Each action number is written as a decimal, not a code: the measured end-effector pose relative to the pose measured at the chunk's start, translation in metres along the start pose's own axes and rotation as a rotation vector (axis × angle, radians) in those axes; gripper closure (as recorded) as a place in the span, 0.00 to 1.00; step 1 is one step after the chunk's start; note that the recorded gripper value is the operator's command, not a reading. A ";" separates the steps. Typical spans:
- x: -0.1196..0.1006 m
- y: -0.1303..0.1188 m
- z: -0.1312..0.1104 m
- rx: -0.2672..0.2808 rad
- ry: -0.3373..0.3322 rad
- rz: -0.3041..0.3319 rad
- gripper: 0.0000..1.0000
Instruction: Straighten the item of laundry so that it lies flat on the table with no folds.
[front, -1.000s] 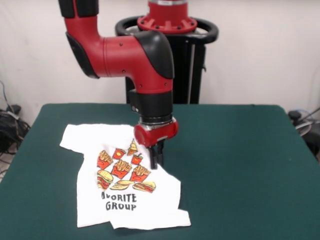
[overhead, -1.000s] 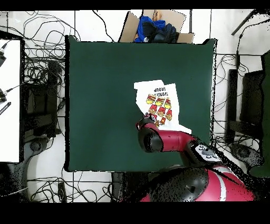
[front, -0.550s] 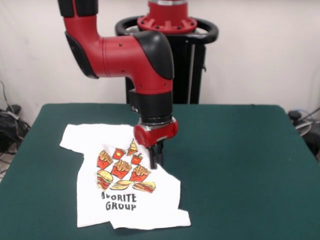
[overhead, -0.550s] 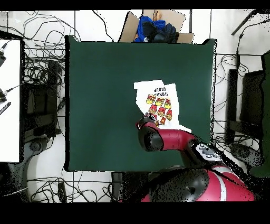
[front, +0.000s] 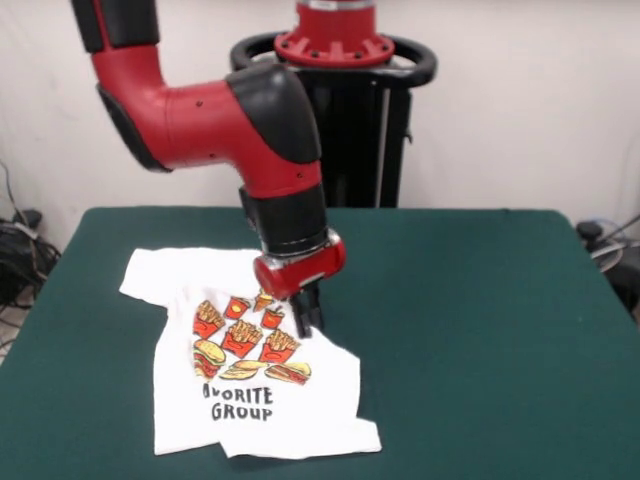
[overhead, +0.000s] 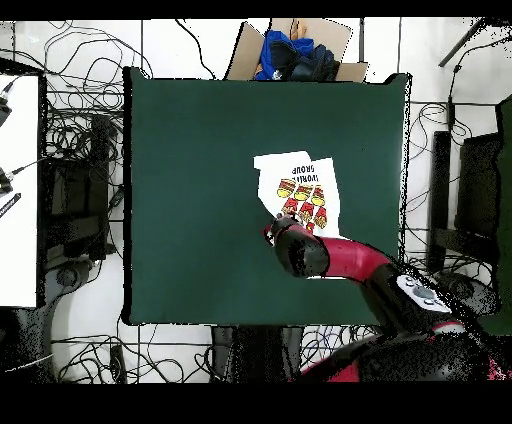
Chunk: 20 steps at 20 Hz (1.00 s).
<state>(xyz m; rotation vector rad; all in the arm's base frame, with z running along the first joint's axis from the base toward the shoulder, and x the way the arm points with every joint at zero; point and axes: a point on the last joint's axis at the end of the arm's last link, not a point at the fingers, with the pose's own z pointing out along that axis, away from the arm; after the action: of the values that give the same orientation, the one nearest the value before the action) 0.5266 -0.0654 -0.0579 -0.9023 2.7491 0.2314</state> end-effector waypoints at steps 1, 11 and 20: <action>0.001 -0.002 -0.001 -0.016 -0.002 0.015 1.00; 0.022 -0.003 -0.008 -0.227 0.058 0.122 1.00; 0.040 0.021 -0.017 -0.405 0.214 0.105 1.00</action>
<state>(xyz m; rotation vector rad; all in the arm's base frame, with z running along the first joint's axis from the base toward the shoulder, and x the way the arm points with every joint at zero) 0.4794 -0.0752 -0.0507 -0.9201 3.0098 0.7762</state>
